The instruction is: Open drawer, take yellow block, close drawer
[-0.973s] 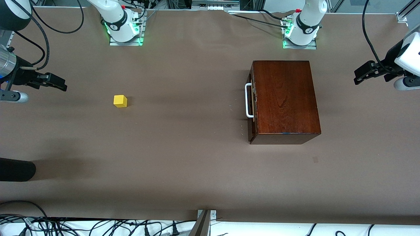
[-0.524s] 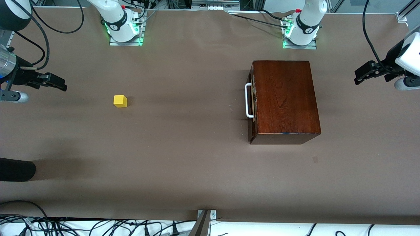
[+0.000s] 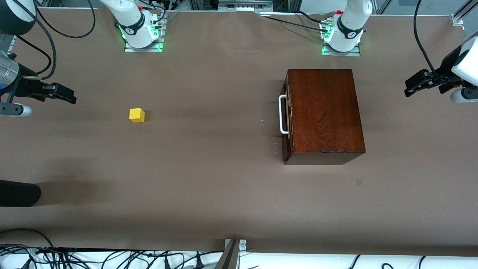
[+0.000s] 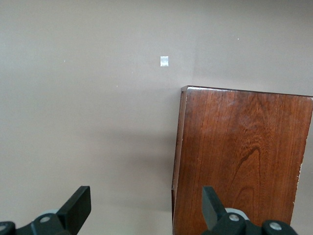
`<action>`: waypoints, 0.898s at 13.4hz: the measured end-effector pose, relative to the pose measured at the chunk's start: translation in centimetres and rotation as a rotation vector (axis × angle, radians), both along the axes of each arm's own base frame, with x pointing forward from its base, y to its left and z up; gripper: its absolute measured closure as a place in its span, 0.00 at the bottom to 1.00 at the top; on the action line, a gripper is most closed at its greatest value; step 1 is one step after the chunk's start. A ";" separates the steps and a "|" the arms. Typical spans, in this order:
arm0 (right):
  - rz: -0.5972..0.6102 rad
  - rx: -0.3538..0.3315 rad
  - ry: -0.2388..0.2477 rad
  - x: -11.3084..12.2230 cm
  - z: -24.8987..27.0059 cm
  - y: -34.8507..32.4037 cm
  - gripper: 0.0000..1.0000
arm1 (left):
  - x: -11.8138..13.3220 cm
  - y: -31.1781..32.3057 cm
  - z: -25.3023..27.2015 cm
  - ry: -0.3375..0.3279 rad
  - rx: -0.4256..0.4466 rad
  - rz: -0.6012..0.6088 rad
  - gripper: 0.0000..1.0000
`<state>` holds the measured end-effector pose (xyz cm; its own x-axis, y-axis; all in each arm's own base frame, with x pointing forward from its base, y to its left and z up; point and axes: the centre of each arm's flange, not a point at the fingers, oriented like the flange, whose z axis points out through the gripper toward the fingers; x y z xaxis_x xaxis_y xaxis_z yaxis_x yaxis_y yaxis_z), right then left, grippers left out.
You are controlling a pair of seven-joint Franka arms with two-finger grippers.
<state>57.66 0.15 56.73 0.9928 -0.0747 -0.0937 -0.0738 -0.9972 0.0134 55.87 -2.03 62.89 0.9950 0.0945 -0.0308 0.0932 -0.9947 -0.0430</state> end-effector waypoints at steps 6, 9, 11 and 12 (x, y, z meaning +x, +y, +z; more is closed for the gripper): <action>0.001 0.000 0.000 0.0 0.0 0.1 0.00 | 0.1 1.2 0.3 -0.014 -0.006 -0.014 0.00; 0.002 0.000 0.000 0.0 0.0 0.1 0.00 | 0.1 1.0 0.3 -0.014 -0.023 -0.014 0.00; -0.001 0.000 0.000 0.0 0.0 -0.1 0.00 | 0.2 0.9 0.4 -0.018 -0.025 -0.016 0.00; -0.001 0.000 0.000 0.0 0.0 -0.1 0.00 | 0.2 0.8 0.4 -0.020 -0.025 -0.018 0.00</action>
<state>57.66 0.09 56.73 0.9927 -0.0759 -0.0936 -0.0750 -0.9971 0.0136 56.09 -1.25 63.27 0.9970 0.0765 -0.0126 0.0763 -0.9970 -0.0161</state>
